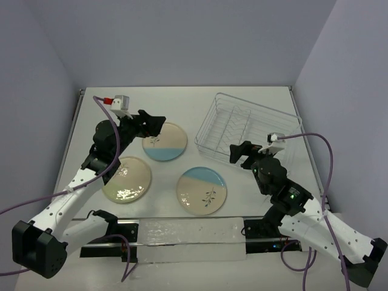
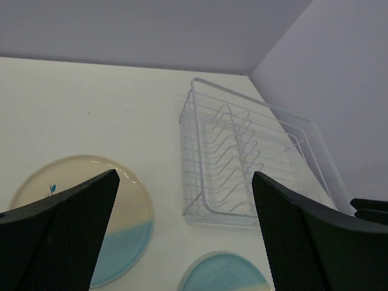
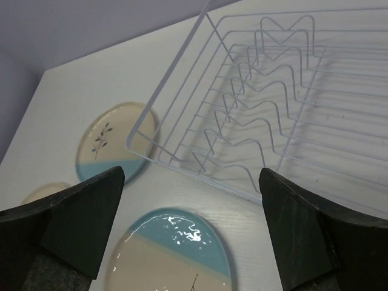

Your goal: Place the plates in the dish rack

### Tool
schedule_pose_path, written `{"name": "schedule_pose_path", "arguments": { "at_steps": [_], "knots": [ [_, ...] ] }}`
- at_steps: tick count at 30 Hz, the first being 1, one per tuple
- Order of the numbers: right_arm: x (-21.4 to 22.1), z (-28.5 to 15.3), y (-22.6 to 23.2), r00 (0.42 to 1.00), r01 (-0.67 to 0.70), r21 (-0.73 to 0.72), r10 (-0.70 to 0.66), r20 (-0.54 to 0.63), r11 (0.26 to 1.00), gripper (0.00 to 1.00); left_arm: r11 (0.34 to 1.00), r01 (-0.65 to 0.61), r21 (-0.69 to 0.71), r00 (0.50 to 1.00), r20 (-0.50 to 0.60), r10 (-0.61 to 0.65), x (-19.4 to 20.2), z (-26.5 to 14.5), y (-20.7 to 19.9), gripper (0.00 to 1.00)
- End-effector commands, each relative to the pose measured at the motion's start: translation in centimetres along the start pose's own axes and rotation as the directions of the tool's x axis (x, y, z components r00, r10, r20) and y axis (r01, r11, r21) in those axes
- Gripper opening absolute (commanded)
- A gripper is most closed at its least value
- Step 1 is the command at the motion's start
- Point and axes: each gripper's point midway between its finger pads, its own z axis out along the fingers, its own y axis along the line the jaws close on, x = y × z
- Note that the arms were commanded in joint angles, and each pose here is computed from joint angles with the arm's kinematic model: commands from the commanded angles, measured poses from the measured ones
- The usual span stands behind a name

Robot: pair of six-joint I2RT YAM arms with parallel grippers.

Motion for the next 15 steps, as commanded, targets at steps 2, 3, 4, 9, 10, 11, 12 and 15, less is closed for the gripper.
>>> {"name": "schedule_pose_path", "arguments": {
  "at_steps": [2, 3, 4, 9, 10, 11, 12, 15],
  "knots": [
    [-0.4, -0.3, -1.3, 0.999, -0.02, 0.046, 0.018, 0.035, 0.999, 1.0, 0.994, 0.032, 0.106, 0.993, 0.112, -0.043, -3.0, -0.6, -2.6, 0.99],
    [-0.2, -0.5, -1.3, 1.0, -0.014, 0.037, 0.013, 0.024, 0.999, 1.0, 0.991, 0.033, 0.131, 0.994, 0.101, -0.047, -2.6, -0.7, -2.9, 0.99],
    [0.0, -0.5, -1.3, 1.0, -0.011, 0.029, 0.011, 0.017, 1.0, 1.0, 0.99, 0.047, 0.137, 0.995, 0.084, -0.059, -2.0, -0.7, -2.8, 0.99],
    [1.3, -0.8, -0.7, 0.999, 0.014, -0.026, -0.015, -0.033, 1.0, 1.0, 0.978, 0.066, 0.198, 0.996, -0.067, -0.054, 2.6, -0.2, -2.9, 0.99],
    [1.9, -1.0, -0.2, 0.998, 0.025, -0.061, -0.029, -0.062, 0.998, 1.0, 0.97, 0.093, 0.225, 0.992, -0.107, -0.07, 3.9, -0.2, -3.1, 0.99],
    [2.5, -1.1, 0.4, 0.993, 0.051, -0.098, -0.06, -0.097, 0.994, 1.0, 0.963, 0.122, 0.24, 0.985, -0.15, -0.088, 5.3, 0.0, -3.1, 0.99],
    [2.9, -1.3, 0.9, 0.988, 0.067, -0.128, -0.084, -0.127, 0.989, 1.0, 0.959, 0.152, 0.238, 0.978, -0.179, -0.11, 6.3, 0.1, -3.0, 0.99],
    [5.2, -1.9, 3.0, 0.959, 0.088, -0.25, -0.149, -0.24, 0.964, 1.0, 0.959, 0.206, 0.193, 0.956, -0.248, -0.155, 9.1, 0.4, -2.3, 0.99]
  ]
}}
